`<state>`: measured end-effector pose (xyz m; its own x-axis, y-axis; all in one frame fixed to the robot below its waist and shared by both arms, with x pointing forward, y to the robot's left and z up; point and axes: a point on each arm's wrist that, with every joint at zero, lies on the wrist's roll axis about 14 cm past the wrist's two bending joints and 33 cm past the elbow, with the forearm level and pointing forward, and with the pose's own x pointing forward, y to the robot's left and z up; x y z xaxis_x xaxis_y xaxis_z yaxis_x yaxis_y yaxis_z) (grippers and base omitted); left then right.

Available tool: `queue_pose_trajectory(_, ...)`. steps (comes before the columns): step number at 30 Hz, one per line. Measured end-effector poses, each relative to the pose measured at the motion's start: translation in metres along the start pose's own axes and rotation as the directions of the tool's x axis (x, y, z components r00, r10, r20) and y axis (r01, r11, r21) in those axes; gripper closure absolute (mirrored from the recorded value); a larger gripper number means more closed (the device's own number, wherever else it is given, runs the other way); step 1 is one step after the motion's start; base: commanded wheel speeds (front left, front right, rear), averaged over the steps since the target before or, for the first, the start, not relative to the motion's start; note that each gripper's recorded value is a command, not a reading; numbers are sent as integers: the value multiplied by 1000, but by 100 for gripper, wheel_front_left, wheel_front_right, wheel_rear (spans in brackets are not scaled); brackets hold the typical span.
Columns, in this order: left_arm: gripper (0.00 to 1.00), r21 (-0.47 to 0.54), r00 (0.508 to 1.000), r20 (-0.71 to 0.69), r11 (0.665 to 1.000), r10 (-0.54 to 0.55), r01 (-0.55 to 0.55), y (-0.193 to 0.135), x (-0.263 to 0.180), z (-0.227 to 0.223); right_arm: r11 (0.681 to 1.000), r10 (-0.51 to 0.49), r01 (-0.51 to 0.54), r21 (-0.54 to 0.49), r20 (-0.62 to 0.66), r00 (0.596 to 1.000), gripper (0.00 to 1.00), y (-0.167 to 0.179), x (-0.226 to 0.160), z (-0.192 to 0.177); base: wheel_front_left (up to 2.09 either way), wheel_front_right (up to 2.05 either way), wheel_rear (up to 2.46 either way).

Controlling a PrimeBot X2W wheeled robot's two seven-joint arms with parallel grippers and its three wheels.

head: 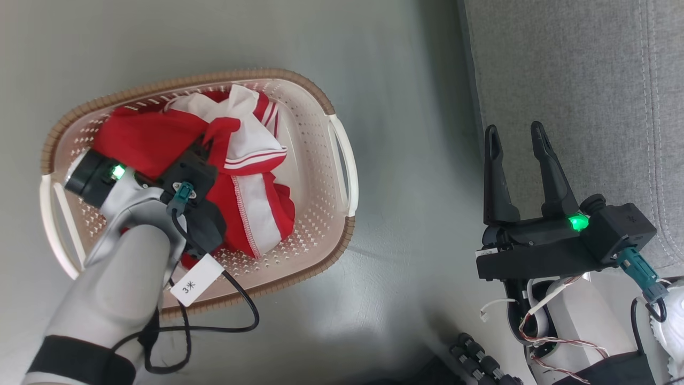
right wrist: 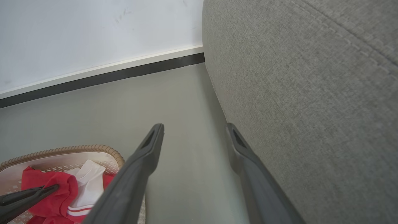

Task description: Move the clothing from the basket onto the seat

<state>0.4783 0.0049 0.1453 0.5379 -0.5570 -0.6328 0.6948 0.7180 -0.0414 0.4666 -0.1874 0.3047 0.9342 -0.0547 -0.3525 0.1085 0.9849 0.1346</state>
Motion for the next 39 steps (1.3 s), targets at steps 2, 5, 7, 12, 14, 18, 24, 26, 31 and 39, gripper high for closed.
queue_pose_trajectory(2,100,-10,1000,3,1000,2,-2,-1,-1,1,1000,0,0,0,1,1000,0,0,0,1,0,0,0)
queue_pose_trajectory(5,100,-32,1000,19,999,11,-10,-2,-5,8,1000,1,-1,2,3,1000,0,1,-1,3,0,0,0)
queue_pose_trajectory(7,100,-58,999,30,998,21,-19,-3,-8,14,1000,0,0,3,7,1000,0,1,-2,5,0,0,0)
queue_pose_trajectory(12,100,-107,998,53,994,35,-29,-7,-20,25,1000,-1,1,6,17,1000,0,1,-4,12,0,0,0)
queue_pose_trajectory(14,100,-121,996,83,992,40,-30,-7,-25,38,1000,-1,1,7,26,1000,0,2,-5,16,0,0,0)
queue_pose_trajectory(18,100,-143,980,184,989,75,-49,3,-38,81,1000,9,-9,11,53,999,0,5,-9,31,0,0,0)
queue_pose_trajectory(24,100,-141,950,291,988,110,-71,13,-64,127,999,34,-35,11,100,994,0,12,-13,53,0,0,0)
queue_pose_trajectory(26,100,-134,939,322,988,121,-81,16,-73,141,999,43,-44,13,122,992,0,15,-14,63,0,0,0)
queue_pose_trajectory(31,100,-127,891,430,987,146,-100,22,-101,187,998,66,-68,11,155,986,0,22,-22,80,0,0,0)
queue_pose_trajectory(39,100,-91,822,545,986,168,-141,25,-147,240,993,114,-117,3,201,973,0,37,-38,104,0,0,0)
